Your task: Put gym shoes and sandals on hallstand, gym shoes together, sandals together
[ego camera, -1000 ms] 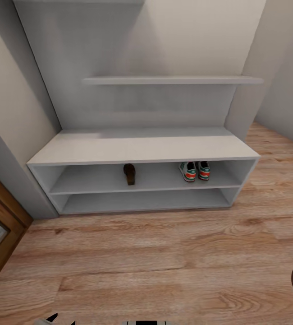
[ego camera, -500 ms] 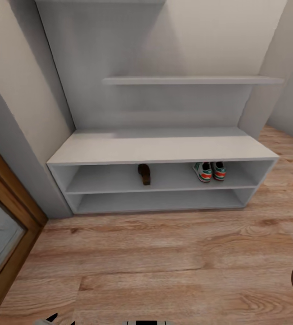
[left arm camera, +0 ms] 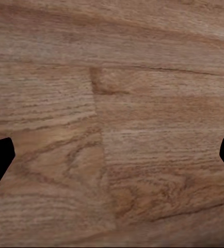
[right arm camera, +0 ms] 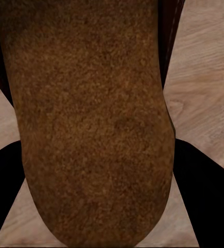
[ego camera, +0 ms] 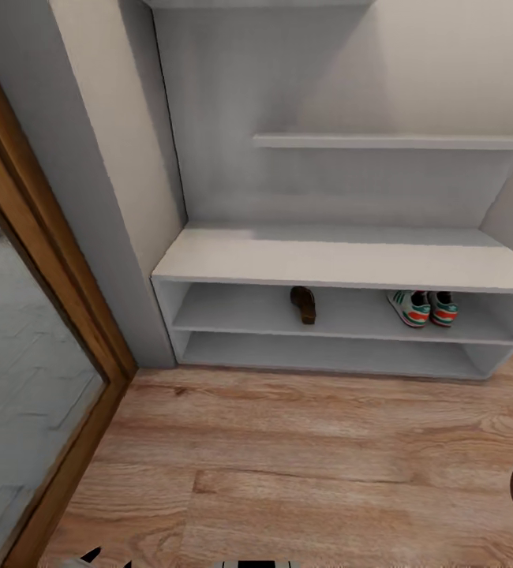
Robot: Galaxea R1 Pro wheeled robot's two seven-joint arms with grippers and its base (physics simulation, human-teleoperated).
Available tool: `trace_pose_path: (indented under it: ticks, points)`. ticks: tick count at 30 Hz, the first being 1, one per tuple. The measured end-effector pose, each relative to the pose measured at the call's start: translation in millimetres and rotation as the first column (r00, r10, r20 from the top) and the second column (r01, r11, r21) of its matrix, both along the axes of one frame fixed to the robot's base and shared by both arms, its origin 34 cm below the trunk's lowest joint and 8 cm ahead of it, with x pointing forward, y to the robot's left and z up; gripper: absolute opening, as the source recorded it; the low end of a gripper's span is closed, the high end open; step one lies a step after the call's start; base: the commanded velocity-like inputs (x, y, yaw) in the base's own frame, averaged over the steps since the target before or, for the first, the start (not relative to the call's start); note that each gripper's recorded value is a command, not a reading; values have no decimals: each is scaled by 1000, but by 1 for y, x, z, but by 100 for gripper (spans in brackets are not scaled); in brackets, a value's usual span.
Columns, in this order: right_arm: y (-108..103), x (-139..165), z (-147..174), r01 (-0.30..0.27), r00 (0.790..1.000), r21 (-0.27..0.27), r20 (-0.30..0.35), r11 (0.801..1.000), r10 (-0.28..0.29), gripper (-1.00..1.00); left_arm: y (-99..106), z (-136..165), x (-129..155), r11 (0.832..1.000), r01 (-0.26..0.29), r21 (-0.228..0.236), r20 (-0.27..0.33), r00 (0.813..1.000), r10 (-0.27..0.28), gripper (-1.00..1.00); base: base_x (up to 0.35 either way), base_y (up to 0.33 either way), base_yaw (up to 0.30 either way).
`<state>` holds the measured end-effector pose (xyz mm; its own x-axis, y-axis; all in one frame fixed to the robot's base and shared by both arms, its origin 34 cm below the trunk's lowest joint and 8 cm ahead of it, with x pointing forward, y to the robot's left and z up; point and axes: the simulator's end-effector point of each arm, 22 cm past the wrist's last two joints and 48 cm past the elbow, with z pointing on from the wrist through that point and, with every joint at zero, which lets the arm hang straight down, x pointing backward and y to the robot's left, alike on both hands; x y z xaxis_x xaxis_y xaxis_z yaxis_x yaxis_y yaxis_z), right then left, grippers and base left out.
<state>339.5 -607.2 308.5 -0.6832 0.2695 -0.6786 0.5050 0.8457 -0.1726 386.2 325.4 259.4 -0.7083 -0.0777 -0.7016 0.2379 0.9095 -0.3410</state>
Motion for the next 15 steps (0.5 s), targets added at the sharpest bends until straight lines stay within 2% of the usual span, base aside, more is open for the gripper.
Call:
trace_pose_path:
  ticks: [6,15]
  points:
    - [0,0,0,0,1000,0,0,1000,0,-100,0,0,0,1000,0,0,0,1000,0,100,-160,189,13]
    - [1,0,0,-2,1000,3,-1,1000,2,-100,-1,0,0,1000,0,-1,-1,1000,0,100,-13,15,1]
